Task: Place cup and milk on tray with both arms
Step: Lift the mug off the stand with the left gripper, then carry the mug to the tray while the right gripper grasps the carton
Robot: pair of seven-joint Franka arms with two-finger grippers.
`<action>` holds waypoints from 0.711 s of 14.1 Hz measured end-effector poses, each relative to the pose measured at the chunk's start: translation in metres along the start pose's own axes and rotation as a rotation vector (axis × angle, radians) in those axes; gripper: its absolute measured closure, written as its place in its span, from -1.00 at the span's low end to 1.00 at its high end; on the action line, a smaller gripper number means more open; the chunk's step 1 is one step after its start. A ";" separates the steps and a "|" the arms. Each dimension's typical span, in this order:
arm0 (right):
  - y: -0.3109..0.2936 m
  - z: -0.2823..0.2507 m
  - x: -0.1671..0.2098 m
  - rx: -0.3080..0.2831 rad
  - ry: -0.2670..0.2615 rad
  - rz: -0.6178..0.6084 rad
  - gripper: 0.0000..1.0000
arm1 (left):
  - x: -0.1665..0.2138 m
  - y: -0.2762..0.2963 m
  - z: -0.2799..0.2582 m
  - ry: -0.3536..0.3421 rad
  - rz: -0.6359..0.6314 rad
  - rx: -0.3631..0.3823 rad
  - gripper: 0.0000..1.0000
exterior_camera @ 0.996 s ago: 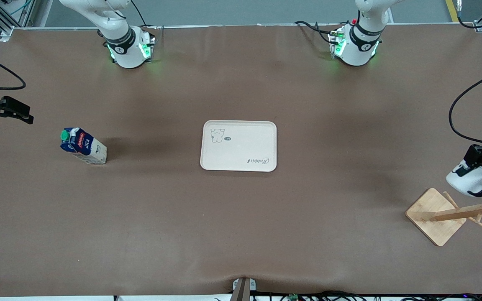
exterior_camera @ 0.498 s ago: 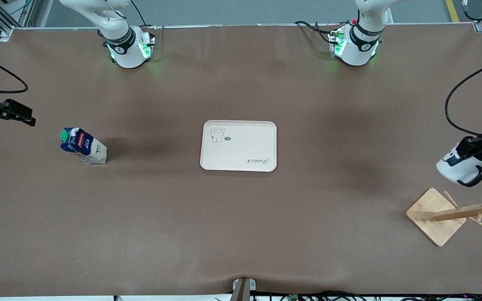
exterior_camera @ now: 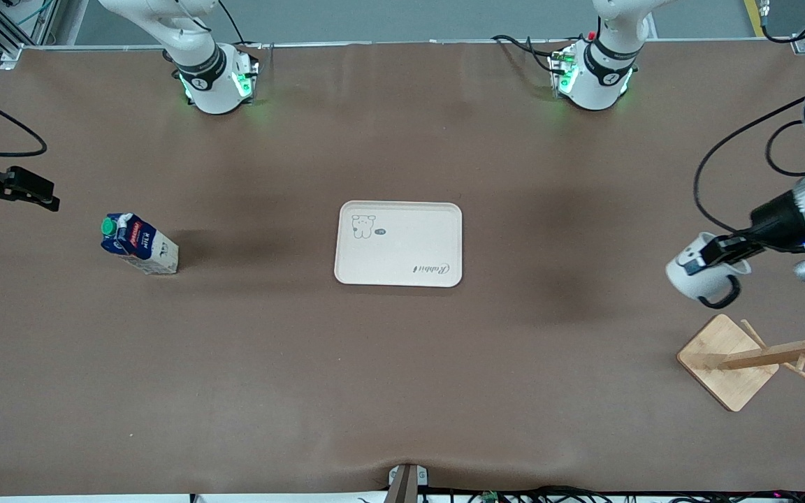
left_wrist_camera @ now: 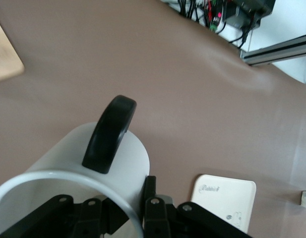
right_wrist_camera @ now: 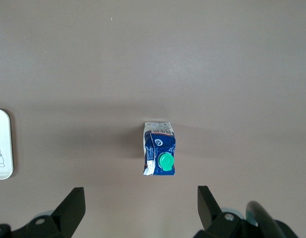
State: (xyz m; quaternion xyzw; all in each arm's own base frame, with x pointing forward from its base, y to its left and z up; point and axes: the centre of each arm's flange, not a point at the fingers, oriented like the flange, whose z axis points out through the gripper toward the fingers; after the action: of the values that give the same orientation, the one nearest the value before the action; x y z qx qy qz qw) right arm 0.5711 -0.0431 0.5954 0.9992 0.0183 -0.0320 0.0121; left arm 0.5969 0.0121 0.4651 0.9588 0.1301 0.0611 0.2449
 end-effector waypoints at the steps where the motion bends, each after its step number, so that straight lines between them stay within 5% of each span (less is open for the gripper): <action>1: -0.001 0.003 0.002 0.000 -0.004 -0.002 -1.00 | -0.004 0.013 0.010 -0.018 -0.028 0.001 0.82; 6: -0.002 0.006 0.006 0.000 -0.008 -0.004 -1.00 | -0.024 0.067 0.067 -0.091 -0.217 0.007 0.82; 10: 0.000 0.029 0.016 0.005 -0.053 -0.002 -1.00 | -0.041 0.106 0.107 -0.127 -0.350 0.089 0.82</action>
State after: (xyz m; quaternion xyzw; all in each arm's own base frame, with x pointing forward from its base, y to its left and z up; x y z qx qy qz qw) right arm 0.5847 -0.0434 0.5659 0.9981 0.0189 -0.0583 0.0103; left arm 0.5998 -0.1380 0.4208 0.9334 0.2816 -0.0487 0.2168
